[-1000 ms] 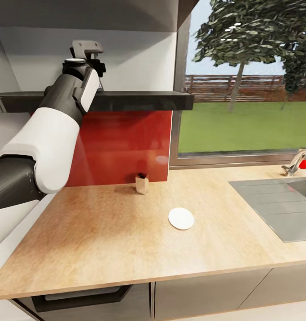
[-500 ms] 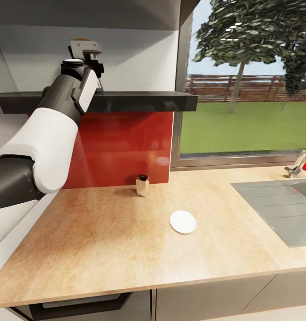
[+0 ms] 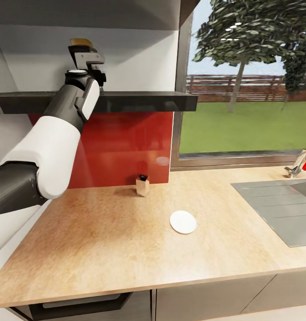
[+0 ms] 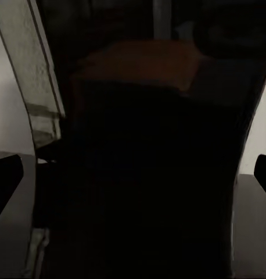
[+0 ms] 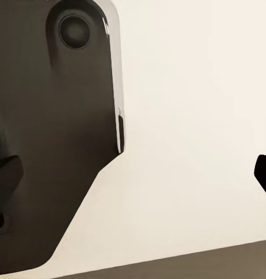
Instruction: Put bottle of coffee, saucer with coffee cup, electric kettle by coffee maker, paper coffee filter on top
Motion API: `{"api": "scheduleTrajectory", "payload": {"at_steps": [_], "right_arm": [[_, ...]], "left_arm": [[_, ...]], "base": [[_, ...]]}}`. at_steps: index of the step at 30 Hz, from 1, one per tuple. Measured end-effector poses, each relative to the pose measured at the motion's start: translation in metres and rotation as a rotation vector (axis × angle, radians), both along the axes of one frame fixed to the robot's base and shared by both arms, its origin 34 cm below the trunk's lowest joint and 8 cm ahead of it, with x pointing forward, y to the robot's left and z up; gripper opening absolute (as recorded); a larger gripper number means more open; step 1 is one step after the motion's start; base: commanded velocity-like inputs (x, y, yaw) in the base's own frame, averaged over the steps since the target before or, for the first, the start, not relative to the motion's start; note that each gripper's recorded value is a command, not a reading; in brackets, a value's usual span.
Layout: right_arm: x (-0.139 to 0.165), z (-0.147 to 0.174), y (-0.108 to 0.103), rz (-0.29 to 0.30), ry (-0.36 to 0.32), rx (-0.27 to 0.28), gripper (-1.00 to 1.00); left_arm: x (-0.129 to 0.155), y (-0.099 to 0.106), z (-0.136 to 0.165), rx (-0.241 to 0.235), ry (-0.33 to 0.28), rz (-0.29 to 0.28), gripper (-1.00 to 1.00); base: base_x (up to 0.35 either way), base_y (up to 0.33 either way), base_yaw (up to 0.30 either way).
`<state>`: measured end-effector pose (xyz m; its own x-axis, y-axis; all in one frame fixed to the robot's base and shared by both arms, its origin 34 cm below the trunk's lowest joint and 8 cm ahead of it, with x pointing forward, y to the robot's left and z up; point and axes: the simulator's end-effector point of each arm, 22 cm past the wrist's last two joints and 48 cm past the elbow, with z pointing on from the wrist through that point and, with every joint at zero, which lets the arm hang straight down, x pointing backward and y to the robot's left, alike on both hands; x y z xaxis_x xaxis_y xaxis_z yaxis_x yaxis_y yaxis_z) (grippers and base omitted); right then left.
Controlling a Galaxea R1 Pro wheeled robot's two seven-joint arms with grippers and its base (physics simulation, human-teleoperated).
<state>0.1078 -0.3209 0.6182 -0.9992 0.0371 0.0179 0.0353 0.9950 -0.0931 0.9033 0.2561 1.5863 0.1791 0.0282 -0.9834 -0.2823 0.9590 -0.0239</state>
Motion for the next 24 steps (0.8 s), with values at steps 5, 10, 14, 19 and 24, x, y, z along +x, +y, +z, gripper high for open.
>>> {"api": "scheduleTrajectory", "payload": {"at_steps": [5,10,14,19,24], "right_arm": [[0.000,0.000,0.000,0.000,-0.002,0.000,1.00],[0.000,0.000,0.000,0.000,-0.002,0.000,1.00],[0.000,0.000,0.000,0.000,-0.001,0.000,1.00],[0.000,0.000,0.000,0.000,-0.001,0.000,1.00],[0.000,0.000,0.001,0.000,-0.001,0.002,1.00]], "left_arm": [[0.000,-0.001,-0.001,0.008,0.002,-0.003,-1.00],[-0.001,-0.001,-0.001,0.005,0.000,-0.003,-1.00],[-0.004,-0.001,0.004,-0.003,-0.019,-0.004,-1.00],[-0.009,0.001,0.014,-0.008,-0.041,-0.001,-1.00],[-0.009,0.000,0.015,-0.008,-0.043,-0.004,-1.00]], "base": [[0.000,0.000,0.000],[0.000,0.000,0.000],[0.000,0.000,0.000],[0.000,0.000,0.000],[0.000,0.000,0.000]]}}
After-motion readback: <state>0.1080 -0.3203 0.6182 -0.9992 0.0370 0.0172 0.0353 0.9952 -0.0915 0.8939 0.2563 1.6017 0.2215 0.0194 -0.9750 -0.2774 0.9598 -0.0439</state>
